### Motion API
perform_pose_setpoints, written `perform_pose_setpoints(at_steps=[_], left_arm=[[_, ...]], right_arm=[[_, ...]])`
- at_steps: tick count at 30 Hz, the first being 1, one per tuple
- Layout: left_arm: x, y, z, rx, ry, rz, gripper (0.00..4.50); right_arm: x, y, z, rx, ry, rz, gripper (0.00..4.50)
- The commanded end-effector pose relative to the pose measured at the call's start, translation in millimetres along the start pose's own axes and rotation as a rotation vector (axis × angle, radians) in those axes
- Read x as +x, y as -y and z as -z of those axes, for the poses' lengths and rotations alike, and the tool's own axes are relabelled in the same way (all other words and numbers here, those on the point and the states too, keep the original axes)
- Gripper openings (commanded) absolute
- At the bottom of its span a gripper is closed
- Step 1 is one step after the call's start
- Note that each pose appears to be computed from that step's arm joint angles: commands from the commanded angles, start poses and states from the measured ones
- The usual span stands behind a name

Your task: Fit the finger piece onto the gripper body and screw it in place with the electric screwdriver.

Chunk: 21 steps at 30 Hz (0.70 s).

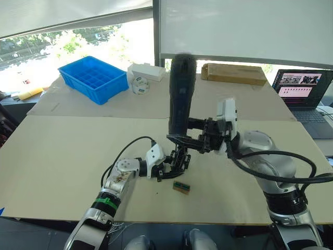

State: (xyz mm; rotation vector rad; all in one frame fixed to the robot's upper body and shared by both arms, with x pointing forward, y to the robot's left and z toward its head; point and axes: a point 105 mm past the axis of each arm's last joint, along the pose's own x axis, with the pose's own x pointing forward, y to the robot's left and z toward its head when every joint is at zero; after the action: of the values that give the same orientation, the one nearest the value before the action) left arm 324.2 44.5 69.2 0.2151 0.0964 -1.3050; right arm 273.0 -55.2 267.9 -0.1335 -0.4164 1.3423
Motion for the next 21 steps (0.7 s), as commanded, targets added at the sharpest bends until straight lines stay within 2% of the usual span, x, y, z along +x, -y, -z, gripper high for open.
perform_pose_setpoints(at_steps=[1,5,14,15,18,21], left_arm=[[-1.5,-0.2,16.7,-0.031,-0.067,-0.032,2.33],[-0.6,-2.6,18.2,-0.030,-0.071,-0.058,2.33],[-2.2,-5.5,12.1,-0.081,-0.006,-0.099,2.33],[-3.5,-5.5,12.3,-0.082,-0.006,-0.101,3.35],[-11.4,-7.2,12.0,-0.084,-0.002,-0.120,4.41],[-20.2,-7.4,10.9,-0.086,0.007,-0.124,4.41]], right_arm=[[-2.2,-9.5,-54.4,-0.154,0.182,-0.049,1.94],[-5.5,-10.0,-59.4,-0.174,0.183,-0.056,1.94],[-13.0,-12.5,-69.6,-0.195,0.158,-0.065,1.94],[-14.1,-14.2,-70.2,-0.198,0.150,-0.071,1.94],[-17.5,-18.0,-74.2,-0.202,0.138,-0.074,1.94],[-21.9,-17.9,-78.3,-0.205,0.119,-0.057,1.94]])
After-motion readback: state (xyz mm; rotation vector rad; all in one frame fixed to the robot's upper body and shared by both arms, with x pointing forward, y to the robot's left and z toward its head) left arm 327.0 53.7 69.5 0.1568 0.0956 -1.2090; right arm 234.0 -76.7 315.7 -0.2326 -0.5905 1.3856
